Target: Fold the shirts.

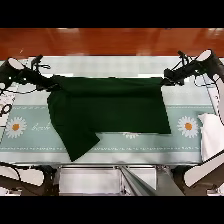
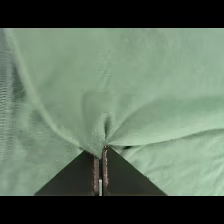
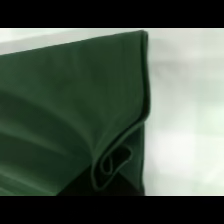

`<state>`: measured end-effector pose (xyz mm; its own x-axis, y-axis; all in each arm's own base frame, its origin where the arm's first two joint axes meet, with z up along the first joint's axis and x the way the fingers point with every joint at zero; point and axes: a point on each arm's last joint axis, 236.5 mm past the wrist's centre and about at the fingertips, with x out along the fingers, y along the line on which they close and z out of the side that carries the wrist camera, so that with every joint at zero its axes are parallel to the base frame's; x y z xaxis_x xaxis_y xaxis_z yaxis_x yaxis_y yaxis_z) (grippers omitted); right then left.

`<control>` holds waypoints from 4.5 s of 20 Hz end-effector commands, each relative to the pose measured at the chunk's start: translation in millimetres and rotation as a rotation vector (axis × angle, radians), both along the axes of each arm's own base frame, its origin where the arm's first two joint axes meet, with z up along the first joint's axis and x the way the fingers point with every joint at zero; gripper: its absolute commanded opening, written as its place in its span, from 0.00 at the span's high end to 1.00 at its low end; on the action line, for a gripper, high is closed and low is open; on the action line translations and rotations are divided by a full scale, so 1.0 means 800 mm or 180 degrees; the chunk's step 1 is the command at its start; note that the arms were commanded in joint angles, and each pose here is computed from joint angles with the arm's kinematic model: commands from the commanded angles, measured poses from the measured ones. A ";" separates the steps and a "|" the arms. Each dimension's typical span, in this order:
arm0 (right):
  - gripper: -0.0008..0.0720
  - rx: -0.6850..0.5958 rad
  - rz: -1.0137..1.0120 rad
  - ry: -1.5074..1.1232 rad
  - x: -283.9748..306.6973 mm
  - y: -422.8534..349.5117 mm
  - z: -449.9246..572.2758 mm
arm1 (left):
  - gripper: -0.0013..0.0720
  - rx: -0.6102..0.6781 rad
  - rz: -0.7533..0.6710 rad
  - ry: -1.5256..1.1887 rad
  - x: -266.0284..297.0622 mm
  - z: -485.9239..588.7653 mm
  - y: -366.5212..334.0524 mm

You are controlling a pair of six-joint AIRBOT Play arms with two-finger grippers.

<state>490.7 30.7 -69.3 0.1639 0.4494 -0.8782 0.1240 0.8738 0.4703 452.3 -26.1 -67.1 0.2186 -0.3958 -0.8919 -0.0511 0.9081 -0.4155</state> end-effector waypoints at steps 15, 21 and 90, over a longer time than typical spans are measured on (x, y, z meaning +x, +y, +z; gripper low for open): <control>0.42 0.0045 -0.0340 -0.0205 -0.168 -0.007 0.066 | 0.29 -0.0416 0.0946 0.0490 -0.220 0.059 0.037; 0.42 0.0623 -0.0265 -0.0339 -0.241 0.060 0.048 | 0.29 -0.0940 0.1675 0.0829 -0.323 -0.002 0.003; 0.96 0.0885 -0.0629 -0.0641 0.017 0.006 0.034 | 0.96 -0.1011 0.0530 -0.0390 0.103 0.039 -0.023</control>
